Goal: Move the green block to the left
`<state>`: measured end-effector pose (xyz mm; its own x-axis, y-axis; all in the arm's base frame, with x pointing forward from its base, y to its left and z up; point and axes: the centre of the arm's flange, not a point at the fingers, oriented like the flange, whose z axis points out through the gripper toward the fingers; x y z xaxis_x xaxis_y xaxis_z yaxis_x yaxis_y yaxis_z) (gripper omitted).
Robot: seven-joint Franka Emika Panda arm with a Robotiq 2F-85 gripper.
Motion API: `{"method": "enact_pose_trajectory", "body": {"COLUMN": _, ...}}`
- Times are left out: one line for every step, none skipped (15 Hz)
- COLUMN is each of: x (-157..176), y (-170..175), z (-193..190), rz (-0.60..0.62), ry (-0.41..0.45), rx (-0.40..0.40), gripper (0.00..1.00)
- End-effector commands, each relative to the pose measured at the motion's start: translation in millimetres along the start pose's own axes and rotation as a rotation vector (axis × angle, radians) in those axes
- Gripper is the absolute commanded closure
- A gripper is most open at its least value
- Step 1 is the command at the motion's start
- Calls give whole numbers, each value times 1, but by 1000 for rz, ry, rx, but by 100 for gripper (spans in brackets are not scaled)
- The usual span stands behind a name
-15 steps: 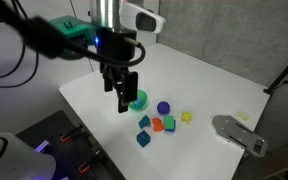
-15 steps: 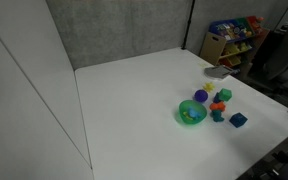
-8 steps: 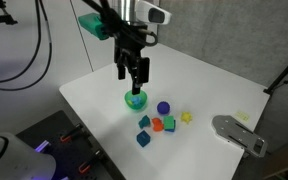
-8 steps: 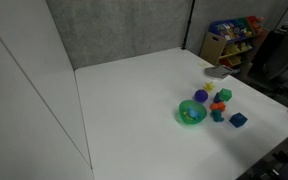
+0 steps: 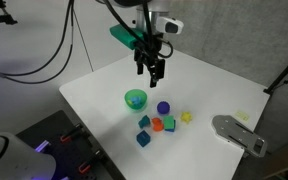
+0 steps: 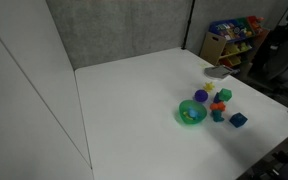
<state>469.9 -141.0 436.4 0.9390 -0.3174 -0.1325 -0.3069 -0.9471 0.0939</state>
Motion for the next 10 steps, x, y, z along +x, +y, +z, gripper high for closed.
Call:
{"method": "enact_pose_trajectory", "body": {"x": 42, "y": -16, "z": 12, "rz": 35, "ry": 39, "rx": 30, "gripper": 0}}
{"method": "enact_pose_trajectory", "body": {"x": 51, "y": -21, "z": 20, "rz": 41, "ry": 54, "rx": 35, "gripper": 0}}
{"method": "enact_pose_trajectory", "body": {"x": 60, "y": -25, "z": 26, "rz": 45, "ry": 64, "rx": 36, "gripper": 0}}
{"method": "enact_pose_trajectory", "body": {"x": 69, "y": -29, "z": 34, "rz": 54, "ry": 73, "rx": 36, "gripper": 0}}
{"method": "enact_pose_trajectory", "body": {"x": 77, "y": -34, "z": 43, "rz": 57, "ry": 76, "rx": 36, "gripper": 0}}
{"method": "enact_pose_trajectory", "body": {"x": 84, "y": -39, "z": 50, "rz": 63, "ry": 84, "rx": 35, "gripper": 0}}
{"method": "enact_pose_trajectory", "body": {"x": 92, "y": -45, "z": 60, "rz": 67, "ry": 94, "rx": 31, "gripper": 0}}
{"method": "enact_pose_trajectory", "body": {"x": 99, "y": -50, "z": 67, "rz": 77, "ry": 105, "rx": 30, "gripper": 0}}
{"method": "enact_pose_trajectory", "body": {"x": 108, "y": -57, "z": 75, "rz": 86, "ry": 118, "rx": 33, "gripper": 0}}
{"method": "enact_pose_trajectory", "body": {"x": 116, "y": -63, "z": 83, "rz": 95, "ry": 131, "rx": 34, "gripper": 0}}
